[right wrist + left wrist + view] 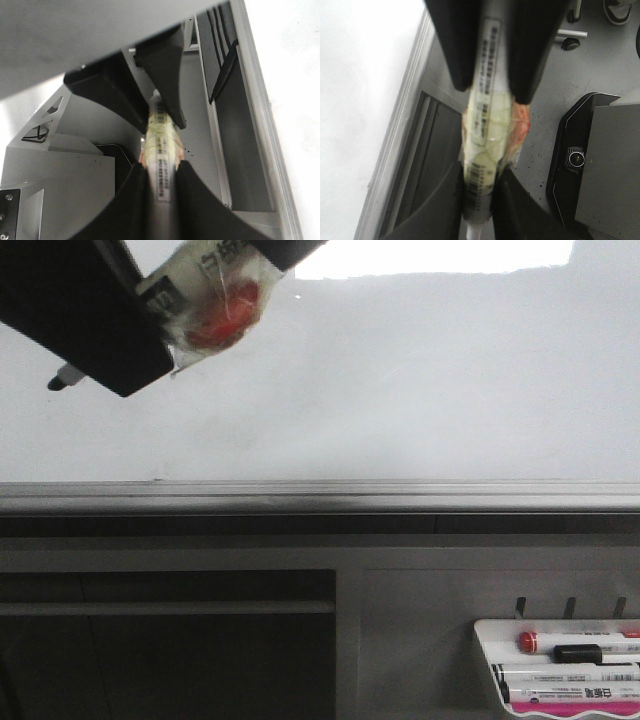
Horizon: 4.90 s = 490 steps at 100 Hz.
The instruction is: Write number 2 on whiteboard
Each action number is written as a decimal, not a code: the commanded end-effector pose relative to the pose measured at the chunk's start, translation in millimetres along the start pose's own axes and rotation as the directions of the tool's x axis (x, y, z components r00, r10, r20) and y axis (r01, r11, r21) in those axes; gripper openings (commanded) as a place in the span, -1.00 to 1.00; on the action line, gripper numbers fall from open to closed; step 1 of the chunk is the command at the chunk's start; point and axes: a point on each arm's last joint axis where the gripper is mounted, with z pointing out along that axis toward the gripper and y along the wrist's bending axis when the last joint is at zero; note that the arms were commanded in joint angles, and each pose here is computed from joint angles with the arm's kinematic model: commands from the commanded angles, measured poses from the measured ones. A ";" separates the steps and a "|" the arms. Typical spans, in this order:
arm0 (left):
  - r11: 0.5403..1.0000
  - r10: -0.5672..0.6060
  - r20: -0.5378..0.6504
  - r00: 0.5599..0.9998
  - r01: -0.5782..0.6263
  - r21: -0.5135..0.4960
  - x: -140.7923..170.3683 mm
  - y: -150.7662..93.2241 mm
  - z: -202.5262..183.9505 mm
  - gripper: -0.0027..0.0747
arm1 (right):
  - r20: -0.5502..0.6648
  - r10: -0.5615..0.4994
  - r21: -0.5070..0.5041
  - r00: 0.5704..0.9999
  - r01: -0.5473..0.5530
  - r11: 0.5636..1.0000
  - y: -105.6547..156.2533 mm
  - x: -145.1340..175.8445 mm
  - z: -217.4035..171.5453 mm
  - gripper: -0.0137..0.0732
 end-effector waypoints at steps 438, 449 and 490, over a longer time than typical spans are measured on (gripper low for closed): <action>0.988 -0.050 0.455 0.889 0.112 -0.110 -31.0 25.5 14.3 0.34 | -0.104 -0.200 0.136 0.974 0.213 0.967 -18.5 -6.3 -74.0 -0.82; 0.991 -0.046 0.443 0.895 0.098 -0.096 -35.2 23.9 21.0 0.34 | -0.101 -0.201 0.145 0.974 0.215 0.966 -19.2 -6.8 -74.1 -0.82; 0.998 -0.047 0.387 0.921 0.063 -0.030 -40.2 20.6 25.9 0.02 | -0.105 -0.197 0.130 0.975 0.210 0.969 -19.7 -6.0 -72.2 -0.82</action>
